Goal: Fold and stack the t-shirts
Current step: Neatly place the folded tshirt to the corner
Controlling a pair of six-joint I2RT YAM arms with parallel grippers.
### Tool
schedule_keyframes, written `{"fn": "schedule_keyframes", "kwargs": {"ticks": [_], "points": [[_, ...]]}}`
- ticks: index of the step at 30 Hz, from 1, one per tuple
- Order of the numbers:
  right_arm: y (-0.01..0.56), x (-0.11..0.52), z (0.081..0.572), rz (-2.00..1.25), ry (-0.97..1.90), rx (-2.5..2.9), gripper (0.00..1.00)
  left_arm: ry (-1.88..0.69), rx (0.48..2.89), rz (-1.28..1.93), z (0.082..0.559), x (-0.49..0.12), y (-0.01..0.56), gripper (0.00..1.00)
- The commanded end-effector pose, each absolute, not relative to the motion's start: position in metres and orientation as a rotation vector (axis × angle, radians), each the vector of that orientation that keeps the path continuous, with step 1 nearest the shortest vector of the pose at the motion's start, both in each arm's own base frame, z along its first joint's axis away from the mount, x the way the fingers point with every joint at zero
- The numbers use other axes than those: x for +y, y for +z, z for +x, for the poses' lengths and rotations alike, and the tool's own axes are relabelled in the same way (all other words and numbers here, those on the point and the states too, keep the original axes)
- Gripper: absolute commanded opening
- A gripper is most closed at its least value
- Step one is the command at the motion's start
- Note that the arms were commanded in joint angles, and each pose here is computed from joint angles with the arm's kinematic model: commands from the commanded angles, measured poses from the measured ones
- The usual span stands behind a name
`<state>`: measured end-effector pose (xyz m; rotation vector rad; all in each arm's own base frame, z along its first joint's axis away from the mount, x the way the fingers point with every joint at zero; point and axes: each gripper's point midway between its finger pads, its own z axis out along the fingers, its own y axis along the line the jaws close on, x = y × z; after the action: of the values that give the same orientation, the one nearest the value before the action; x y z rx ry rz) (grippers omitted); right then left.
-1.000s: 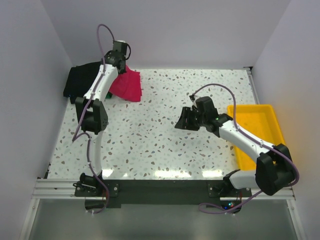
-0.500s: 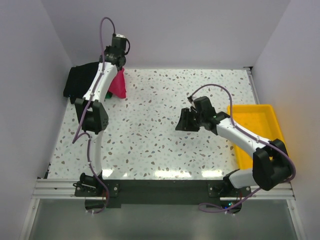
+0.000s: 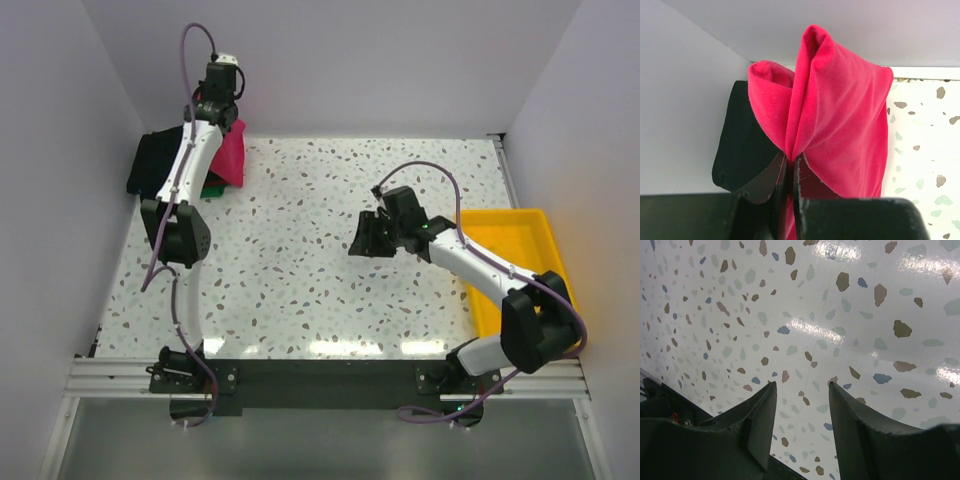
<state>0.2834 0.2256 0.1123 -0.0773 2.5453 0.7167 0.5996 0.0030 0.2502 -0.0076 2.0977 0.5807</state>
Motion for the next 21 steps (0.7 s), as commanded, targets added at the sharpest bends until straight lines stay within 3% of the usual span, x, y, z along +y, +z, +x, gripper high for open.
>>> {"fn": "schedule_keyframes", "kwargs": {"ticks": [1, 12, 21], "points": [[0.127, 0.232, 0.293, -0.100, 0.710, 2.504, 0.49, 0.527, 1.861, -0.088, 0.595, 0.015, 0.352, 0.00], [0.133, 0.237, 0.296, -0.095, 0.703, 2.492, 0.49, 0.506, 1.789, -0.129, 0.579, 0.030, 0.391, 0.00], [0.134, 0.240, 0.294, -0.093, 0.701, 2.494, 0.49, 0.477, 1.798, -0.151, 0.576, 0.047, 0.389, 0.00]]}}
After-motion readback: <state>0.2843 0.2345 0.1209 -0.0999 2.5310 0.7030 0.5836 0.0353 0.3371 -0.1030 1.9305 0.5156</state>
